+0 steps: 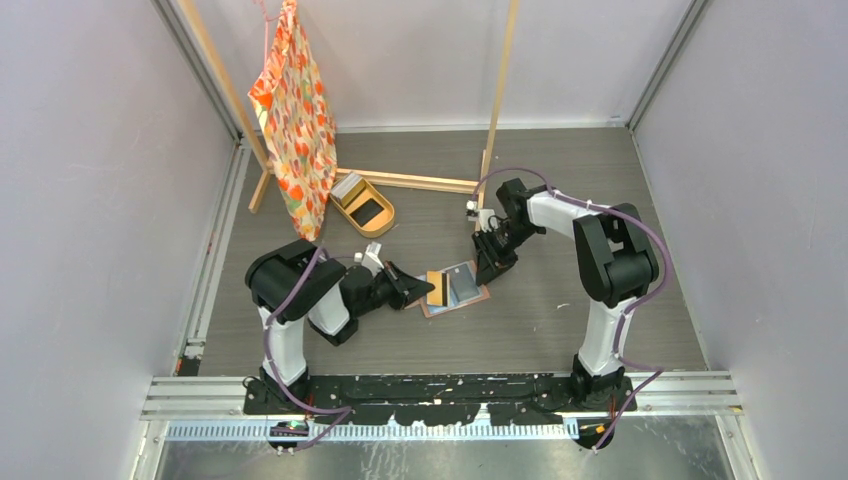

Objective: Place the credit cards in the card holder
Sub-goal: Insert the credit card into the card holder.

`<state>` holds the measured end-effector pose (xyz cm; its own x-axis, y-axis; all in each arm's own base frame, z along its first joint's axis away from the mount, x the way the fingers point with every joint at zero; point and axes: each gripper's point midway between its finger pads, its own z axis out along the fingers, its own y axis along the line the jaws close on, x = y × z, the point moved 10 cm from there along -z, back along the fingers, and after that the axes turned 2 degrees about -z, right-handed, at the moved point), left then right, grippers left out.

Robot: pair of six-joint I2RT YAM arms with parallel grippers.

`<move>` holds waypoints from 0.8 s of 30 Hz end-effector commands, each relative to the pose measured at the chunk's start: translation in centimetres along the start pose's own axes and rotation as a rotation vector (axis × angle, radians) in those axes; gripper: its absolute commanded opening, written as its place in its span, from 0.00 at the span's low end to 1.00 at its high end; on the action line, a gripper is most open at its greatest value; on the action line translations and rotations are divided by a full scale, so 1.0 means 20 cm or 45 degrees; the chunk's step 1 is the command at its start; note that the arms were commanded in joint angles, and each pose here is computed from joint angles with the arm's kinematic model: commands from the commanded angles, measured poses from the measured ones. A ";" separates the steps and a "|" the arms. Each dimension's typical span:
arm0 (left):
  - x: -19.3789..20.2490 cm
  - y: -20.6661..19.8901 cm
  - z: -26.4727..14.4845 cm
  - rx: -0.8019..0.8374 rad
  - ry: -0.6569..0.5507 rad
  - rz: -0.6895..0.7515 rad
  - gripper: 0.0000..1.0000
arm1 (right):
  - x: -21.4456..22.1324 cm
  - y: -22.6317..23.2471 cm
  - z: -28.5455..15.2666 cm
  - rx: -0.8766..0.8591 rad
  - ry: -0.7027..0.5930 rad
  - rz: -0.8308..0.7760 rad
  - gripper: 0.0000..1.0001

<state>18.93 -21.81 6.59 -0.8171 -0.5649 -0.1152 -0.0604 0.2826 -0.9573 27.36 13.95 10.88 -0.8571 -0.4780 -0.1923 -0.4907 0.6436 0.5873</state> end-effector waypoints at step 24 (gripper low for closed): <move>0.02 0.01 0.02 0.010 -0.039 -0.040 0.00 | -0.03 0.03 0.01 0.040 0.050 -0.050 0.26</move>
<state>18.65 -21.91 6.10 -0.7978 -0.5979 -0.0776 -0.1068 0.2668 -0.9578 27.12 14.36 10.54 -0.8442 -0.5122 -0.1581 -0.5029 0.6546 0.5645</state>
